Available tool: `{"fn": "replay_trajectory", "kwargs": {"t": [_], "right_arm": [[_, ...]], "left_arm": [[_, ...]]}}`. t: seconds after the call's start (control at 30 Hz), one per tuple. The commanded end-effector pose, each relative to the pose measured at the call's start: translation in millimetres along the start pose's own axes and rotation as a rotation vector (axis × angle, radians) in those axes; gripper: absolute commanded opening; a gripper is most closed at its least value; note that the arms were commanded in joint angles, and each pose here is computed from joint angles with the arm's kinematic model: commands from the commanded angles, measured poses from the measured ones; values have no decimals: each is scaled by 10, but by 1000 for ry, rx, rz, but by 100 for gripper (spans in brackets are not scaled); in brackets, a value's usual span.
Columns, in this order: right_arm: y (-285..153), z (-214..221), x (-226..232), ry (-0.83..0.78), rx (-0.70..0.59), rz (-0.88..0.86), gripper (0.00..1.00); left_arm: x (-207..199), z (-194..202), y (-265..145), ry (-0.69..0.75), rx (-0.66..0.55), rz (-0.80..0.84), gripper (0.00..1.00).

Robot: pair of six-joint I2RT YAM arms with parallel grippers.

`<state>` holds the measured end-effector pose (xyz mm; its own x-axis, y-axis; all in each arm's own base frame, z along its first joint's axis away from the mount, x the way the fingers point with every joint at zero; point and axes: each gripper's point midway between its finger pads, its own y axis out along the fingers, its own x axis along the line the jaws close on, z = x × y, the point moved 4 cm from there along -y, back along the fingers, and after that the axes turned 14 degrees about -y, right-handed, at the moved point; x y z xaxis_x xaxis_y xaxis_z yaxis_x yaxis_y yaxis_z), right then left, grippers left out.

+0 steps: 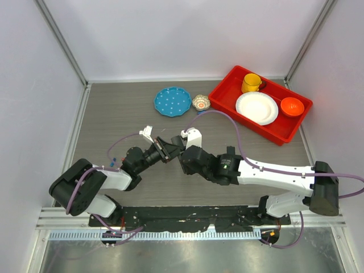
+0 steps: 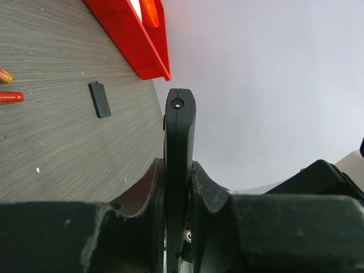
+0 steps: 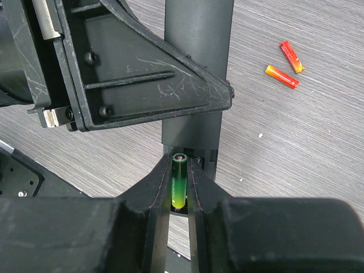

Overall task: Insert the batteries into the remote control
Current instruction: Load the battery into the remote control.

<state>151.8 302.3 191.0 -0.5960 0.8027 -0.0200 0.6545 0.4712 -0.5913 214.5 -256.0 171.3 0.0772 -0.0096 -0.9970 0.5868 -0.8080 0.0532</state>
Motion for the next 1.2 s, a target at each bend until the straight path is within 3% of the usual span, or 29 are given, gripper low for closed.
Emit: {"fn": "replay_trajectory", "kwargs": {"t": [0.0, 1.17], "right_arm": [[-27, 14, 57, 19, 25, -8, 22], [-186, -410, -24, 32, -50, 63, 42]], "left_arm": [[-797, -51, -74, 84, -49, 358, 0], [-699, -22, -65, 81, -38, 330, 0]]}}
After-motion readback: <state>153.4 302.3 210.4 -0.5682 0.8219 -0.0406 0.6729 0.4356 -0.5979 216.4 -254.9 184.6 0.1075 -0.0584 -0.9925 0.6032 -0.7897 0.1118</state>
